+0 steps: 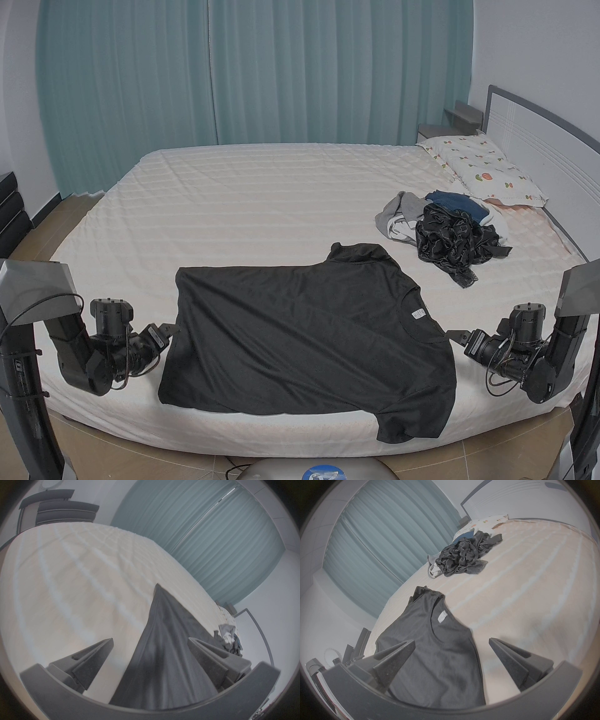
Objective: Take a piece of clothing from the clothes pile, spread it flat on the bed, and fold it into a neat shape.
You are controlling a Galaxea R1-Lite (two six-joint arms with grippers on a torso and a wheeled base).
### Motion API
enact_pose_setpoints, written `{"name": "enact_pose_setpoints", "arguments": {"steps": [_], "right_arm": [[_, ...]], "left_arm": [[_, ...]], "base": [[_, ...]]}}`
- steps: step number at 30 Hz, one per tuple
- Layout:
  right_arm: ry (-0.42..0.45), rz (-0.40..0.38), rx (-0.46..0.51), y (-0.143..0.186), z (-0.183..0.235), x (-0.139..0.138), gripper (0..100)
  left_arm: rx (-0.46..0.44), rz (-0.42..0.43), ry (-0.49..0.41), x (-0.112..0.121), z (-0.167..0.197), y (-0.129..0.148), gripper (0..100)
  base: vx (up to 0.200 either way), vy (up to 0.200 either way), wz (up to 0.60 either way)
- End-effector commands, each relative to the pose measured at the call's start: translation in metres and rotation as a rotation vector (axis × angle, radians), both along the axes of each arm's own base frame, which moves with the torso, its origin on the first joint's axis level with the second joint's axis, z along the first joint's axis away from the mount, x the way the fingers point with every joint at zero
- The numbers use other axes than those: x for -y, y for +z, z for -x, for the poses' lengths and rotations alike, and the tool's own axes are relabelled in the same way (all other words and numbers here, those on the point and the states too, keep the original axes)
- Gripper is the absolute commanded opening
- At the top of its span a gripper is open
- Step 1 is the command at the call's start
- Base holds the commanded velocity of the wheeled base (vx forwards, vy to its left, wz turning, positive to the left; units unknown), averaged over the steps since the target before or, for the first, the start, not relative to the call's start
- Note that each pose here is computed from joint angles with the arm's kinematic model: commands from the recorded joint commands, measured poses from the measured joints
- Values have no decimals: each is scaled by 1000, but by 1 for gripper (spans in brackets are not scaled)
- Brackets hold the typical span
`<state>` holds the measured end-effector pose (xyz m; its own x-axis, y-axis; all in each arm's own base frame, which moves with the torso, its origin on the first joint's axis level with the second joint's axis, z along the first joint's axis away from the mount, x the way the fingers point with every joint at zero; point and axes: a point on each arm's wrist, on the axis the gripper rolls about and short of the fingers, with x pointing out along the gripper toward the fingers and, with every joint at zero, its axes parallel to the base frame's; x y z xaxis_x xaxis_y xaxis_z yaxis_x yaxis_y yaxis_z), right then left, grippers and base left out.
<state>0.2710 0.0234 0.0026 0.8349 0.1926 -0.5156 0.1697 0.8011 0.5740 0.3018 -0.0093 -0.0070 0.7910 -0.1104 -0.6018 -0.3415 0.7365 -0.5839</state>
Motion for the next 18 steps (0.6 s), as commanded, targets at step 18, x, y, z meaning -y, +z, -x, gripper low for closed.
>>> {"name": "enact_pose_setpoints", "arguments": {"steps": [18], "right_arm": [[74,-43,-41,1,39,-12,100]], "left_arm": [[-155,-26,-206,11,54,-19,100]], "base": [[0,0,0]]}}
